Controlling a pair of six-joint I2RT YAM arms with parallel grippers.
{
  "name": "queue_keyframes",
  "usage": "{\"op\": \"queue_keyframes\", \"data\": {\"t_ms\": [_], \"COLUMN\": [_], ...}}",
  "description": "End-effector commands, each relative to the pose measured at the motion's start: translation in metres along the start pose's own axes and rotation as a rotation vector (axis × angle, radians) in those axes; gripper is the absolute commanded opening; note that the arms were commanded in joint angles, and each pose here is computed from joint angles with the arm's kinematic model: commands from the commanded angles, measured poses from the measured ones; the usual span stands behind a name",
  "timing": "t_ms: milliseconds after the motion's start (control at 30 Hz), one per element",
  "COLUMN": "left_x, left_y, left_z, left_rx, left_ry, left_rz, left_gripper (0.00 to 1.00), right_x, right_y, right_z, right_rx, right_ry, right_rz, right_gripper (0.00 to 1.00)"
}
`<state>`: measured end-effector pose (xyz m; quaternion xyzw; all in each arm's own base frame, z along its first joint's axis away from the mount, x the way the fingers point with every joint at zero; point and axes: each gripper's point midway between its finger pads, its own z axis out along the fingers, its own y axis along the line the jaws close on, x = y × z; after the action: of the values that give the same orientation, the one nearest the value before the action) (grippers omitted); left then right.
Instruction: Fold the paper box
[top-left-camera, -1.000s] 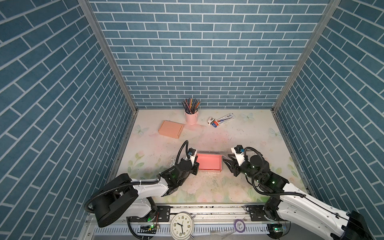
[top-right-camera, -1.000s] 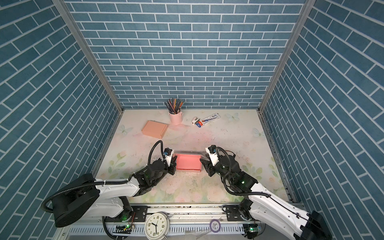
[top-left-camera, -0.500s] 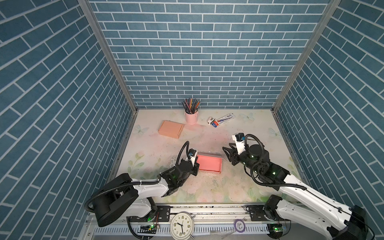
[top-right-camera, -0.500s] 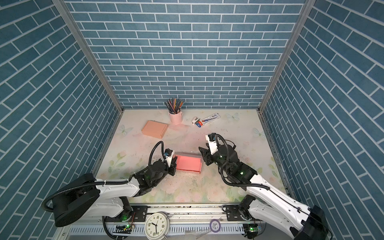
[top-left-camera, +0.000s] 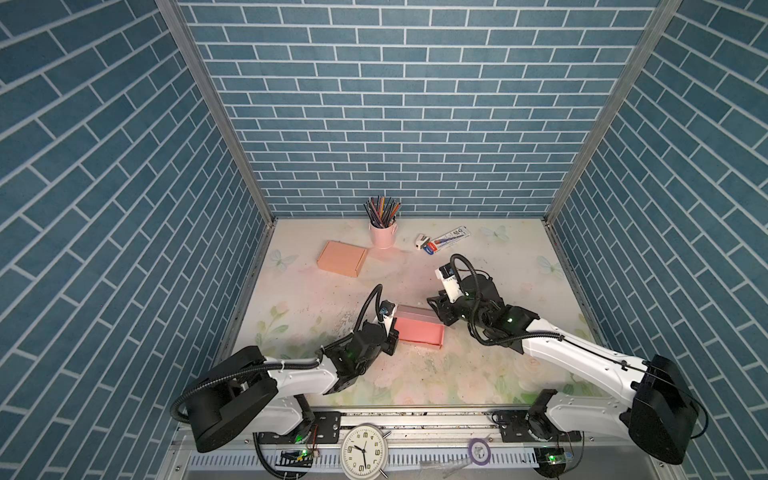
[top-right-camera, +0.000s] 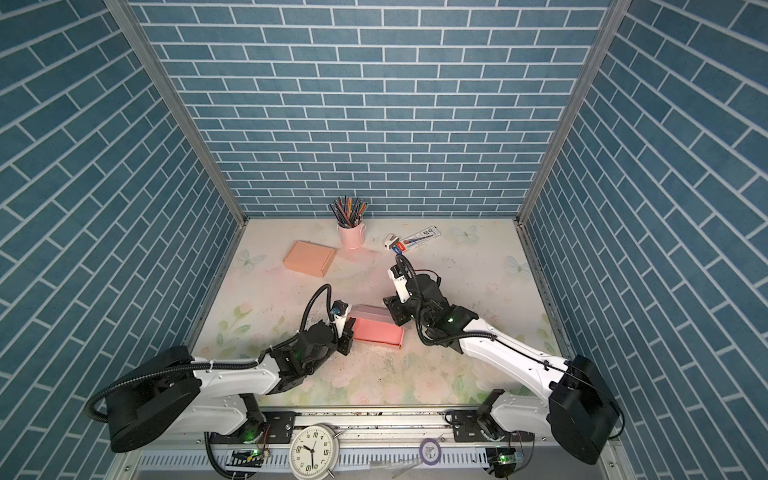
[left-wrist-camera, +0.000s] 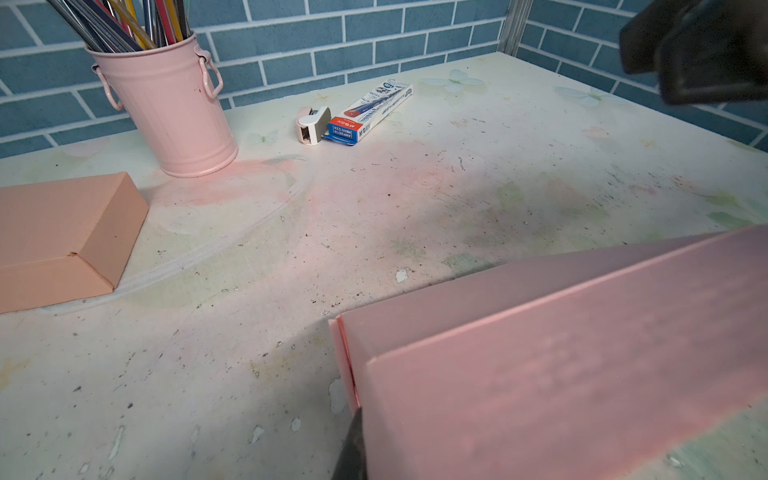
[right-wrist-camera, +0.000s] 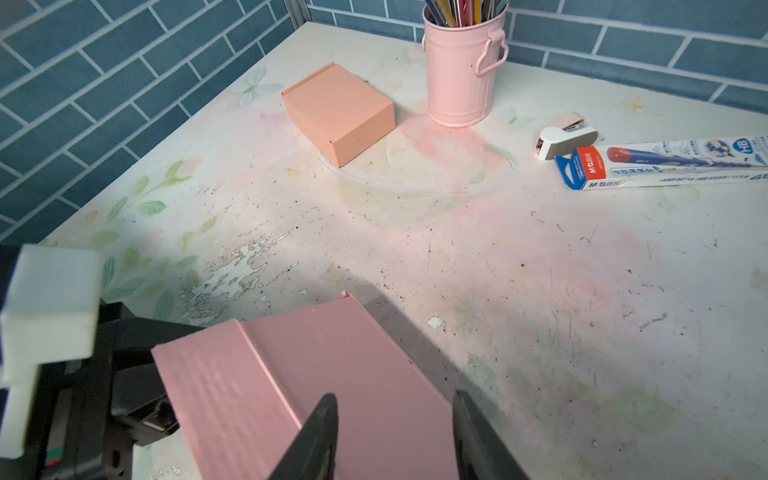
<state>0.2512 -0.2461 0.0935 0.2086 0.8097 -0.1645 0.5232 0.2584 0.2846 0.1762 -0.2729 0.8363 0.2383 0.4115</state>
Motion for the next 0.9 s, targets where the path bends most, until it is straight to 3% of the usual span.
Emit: {"op": "queue_keyframes", "data": {"t_ms": [0,333,467,600,733,867], "left_x": [0.004,0.008,0.011,0.023,0.033,0.023], "left_y": [-0.003,-0.005,-0.003,-0.008,-0.016,-0.026], "left_z": [-0.002,-0.015,-0.018,-0.02,-0.025,-0.035], "left_rx": [0.016,0.058,0.05,0.078,0.116,0.172], "left_ry": [0.012,0.038,0.102,0.204,0.286,0.318], "left_rz": [-0.004,-0.051,-0.11,-0.146,-0.163,-0.171], "left_gripper": [0.17,0.36,0.44,0.62,0.87,0.88], "right_x": [0.005,0.031,0.037,0.042,0.046,0.049], "right_y": [0.004,0.003,0.002,-0.001,-0.002,-0.004], "right_z": [0.004,0.018,0.021,0.024,0.026,0.028], "right_rx": [-0.022,-0.036,-0.031,-0.017,-0.012,0.0], "right_ry": [0.019,0.085,0.107,0.122,0.138,0.146], "right_rz": [-0.011,0.013,0.014,0.017,0.017,0.021], "right_gripper": [0.46,0.45,0.44,0.44,0.44,0.44]}}
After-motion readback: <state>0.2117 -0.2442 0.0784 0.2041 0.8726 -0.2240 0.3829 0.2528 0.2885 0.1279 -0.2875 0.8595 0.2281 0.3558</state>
